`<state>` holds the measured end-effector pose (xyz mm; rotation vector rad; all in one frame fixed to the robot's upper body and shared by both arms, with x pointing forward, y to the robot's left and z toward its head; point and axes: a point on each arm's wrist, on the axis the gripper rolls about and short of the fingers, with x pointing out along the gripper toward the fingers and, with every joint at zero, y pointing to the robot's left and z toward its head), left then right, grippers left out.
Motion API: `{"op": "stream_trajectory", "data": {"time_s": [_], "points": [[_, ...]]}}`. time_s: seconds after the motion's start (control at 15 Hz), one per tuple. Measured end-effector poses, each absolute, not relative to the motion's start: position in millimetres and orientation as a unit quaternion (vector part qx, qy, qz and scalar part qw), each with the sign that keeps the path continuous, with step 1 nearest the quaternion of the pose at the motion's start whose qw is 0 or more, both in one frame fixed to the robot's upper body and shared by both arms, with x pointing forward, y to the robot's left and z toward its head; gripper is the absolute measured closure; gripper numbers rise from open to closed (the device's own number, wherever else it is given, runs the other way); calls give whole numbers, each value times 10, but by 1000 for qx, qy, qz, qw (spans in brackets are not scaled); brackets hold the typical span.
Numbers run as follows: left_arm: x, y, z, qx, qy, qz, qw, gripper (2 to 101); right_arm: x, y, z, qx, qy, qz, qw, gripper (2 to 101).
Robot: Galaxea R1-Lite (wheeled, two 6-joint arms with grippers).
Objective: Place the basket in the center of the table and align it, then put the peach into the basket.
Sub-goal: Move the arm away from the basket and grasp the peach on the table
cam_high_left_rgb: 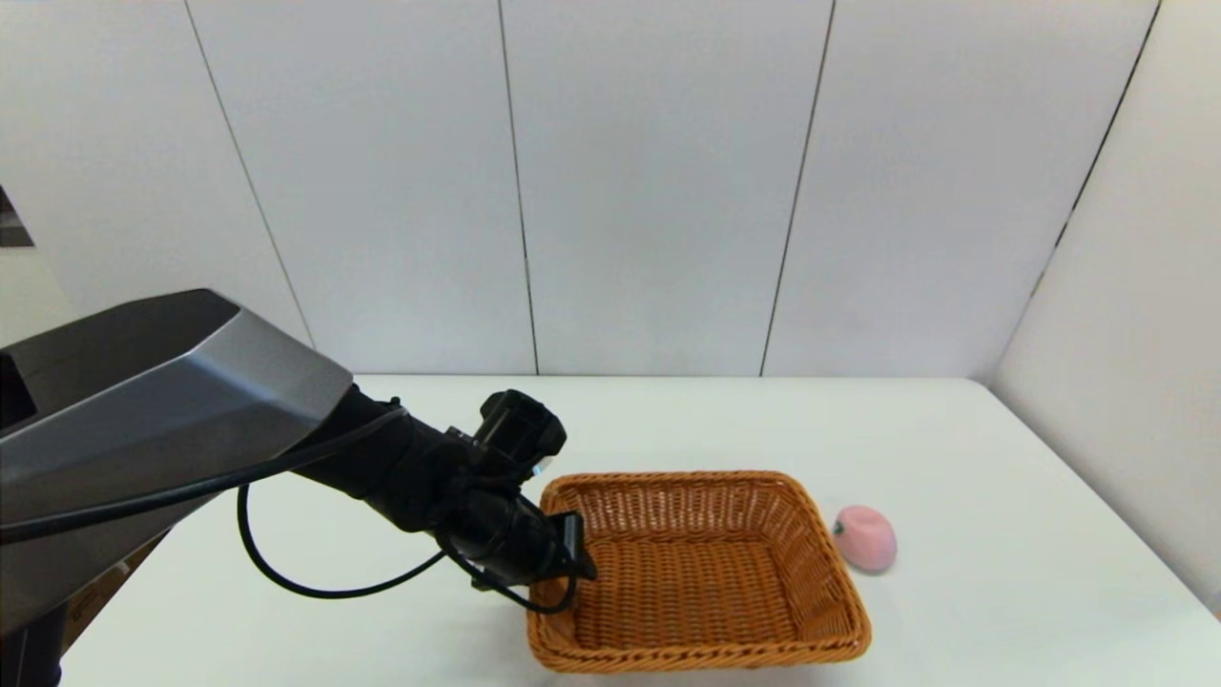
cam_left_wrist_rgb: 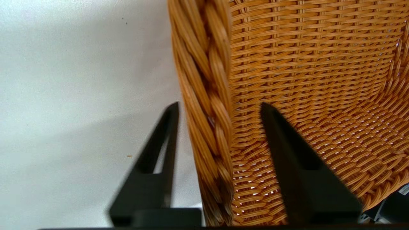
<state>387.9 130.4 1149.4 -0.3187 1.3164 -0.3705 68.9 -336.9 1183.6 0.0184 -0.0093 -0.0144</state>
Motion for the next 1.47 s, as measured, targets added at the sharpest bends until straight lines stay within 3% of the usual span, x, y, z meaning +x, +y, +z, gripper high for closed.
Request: {"op": "stream_trajectory", "data": {"time_s": [0.27, 0.53, 0.8, 1.0, 1.2, 1.47], "points": [[3918, 1415, 11696, -149, 578, -182, 781, 291, 689, -3369, 11836, 9, -5, -7, 1000, 52], [3759, 1620, 12347, -161, 502, -217, 822, 199, 689, -3369, 11837, 9, -5, -7, 1000, 52], [3190, 1985, 13145, -155, 380, -254, 876, 143, 689, -3369, 11836, 9, -5, -7, 1000, 52], [2578, 2350, 13545, -148, 289, -264, 908, 116, 689, -3369, 11836, 9, -5, -7, 1000, 52], [1964, 2744, 13677, -120, 221, -239, 938, 97, 689, -3368, 11835, 8, -5, -7, 1000, 52], [1422, 3191, 13478, -45, 152, -122, 980, 79, 690, -3369, 11833, 9, -4, -7, 1000, 52]]}}
